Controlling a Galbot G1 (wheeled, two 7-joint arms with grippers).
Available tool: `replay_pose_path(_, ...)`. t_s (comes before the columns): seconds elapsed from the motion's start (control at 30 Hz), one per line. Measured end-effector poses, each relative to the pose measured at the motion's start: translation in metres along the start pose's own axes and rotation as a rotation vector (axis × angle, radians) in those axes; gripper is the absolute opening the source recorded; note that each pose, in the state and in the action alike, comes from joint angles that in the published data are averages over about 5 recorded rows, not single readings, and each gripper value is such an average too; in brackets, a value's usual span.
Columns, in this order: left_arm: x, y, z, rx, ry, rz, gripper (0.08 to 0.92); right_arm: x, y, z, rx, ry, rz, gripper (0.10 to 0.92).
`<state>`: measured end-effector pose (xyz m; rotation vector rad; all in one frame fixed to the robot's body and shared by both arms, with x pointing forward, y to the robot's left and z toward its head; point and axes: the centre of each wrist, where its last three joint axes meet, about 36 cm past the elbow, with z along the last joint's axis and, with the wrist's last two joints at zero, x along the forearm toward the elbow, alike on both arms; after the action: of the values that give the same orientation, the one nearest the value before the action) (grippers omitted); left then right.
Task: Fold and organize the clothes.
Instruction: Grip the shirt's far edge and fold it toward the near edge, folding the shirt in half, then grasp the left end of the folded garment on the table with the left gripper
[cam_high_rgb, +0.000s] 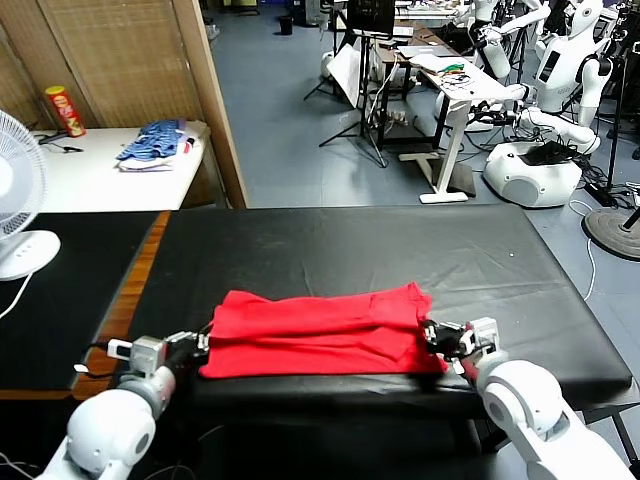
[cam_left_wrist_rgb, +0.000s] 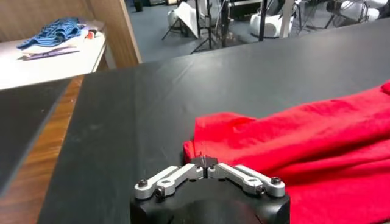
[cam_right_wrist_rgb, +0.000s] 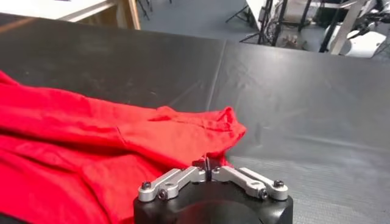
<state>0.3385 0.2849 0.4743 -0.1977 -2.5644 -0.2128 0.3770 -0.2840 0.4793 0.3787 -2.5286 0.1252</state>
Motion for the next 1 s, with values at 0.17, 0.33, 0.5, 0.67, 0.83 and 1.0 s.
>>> replay_pose_path(0.17, 0.006, 0.004, -0.008, 0.004, -0.026, -0.001, 0.537, 0.013, -0.004, -0.014, -0.013, -0.054, 0.018, 0.715)
replay_pose_path(0.33, -0.004, 0.01, -0.016, 0.074, -0.045, 0.005, 0.766, -0.003, -0.01, -0.024, -0.021, -0.101, 0.096, 0.794)
replay_pose_path(0.5, -0.034, 0.015, -0.023, 0.163, -0.051, 0.014, 0.797, -0.044, -0.015, -0.026, -0.068, -0.135, 0.128, 0.798)
replay_pose_path(0.67, -0.063, 0.016, -0.025, 0.243, -0.035, 0.045, 0.798, -0.08, -0.016, -0.022, -0.114, -0.116, 0.131, 0.798)
replay_pose_path(0.83, -0.084, 0.018, -0.022, 0.281, -0.009, 0.055, 0.796, -0.107, -0.01, -0.015, -0.136, -0.085, 0.116, 0.771)
replay_pose_path(1.0, -0.099, 0.024, -0.016, 0.31, 0.019, 0.061, 0.617, -0.122, -0.002, -0.005, -0.143, -0.064, 0.111, 0.569)
